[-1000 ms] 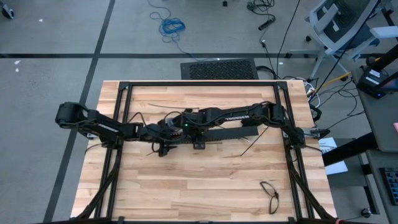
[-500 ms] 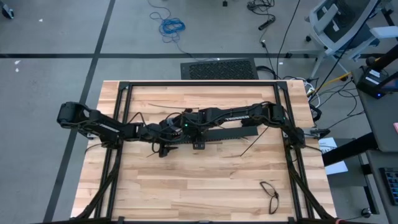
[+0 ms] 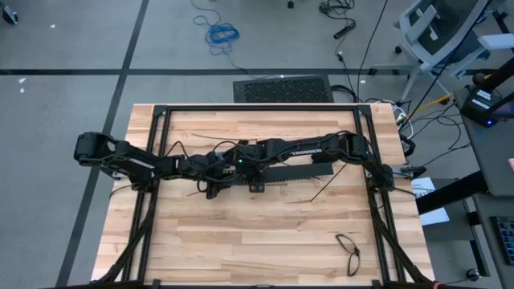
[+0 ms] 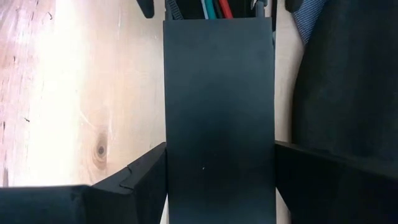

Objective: Ziptie cables
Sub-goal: Close the cable duct

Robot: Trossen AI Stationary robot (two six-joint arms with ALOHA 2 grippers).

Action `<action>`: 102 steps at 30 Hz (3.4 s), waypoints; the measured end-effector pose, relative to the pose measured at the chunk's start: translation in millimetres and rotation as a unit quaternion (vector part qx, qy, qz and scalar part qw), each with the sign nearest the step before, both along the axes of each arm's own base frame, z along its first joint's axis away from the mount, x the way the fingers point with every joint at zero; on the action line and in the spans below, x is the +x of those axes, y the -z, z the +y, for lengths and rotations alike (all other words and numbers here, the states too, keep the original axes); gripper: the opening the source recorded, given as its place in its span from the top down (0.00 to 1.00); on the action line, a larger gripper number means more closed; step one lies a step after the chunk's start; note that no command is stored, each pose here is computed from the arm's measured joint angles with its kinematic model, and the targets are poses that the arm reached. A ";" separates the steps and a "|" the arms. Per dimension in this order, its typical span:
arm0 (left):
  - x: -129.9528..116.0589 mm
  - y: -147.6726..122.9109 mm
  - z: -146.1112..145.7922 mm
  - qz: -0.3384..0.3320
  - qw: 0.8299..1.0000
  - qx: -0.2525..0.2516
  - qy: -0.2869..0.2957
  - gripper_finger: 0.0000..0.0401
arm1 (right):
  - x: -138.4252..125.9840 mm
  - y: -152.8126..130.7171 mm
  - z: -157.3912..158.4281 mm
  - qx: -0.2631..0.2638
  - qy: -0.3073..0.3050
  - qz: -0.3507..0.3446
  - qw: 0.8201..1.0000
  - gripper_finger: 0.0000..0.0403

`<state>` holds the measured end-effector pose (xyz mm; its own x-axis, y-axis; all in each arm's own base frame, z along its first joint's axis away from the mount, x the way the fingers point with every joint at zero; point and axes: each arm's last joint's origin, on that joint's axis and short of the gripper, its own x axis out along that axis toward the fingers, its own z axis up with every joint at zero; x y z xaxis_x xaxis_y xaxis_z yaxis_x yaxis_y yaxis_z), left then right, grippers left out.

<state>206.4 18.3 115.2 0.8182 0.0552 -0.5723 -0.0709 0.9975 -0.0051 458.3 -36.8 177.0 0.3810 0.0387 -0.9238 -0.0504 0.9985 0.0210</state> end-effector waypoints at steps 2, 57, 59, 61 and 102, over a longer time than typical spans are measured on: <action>-0.1 0.1 -0.2 0.001 1.000 -0.002 0.005 0.04 | 0.0 0.0 0.0 0.000 0.000 0.000 1.000 0.40; -20.6 3.5 -1.1 -0.093 0.992 -0.062 -0.055 0.35 | -0.1 0.1 0.0 0.001 0.002 0.000 1.000 0.40; -20.6 3.7 -1.1 -0.092 0.992 -0.062 -0.055 0.35 | -0.1 0.2 0.0 0.000 0.002 0.000 1.000 0.40; -20.5 3.5 -1.3 -0.093 0.993 -0.054 -0.050 0.35 | 0.2 0.1 0.1 0.000 0.002 -0.001 1.000 0.40; -17.9 0.1 -5.3 -0.071 0.996 -0.020 -0.047 0.35 | 1.5 -0.5 -1.2 -0.001 0.005 -0.009 1.000 0.40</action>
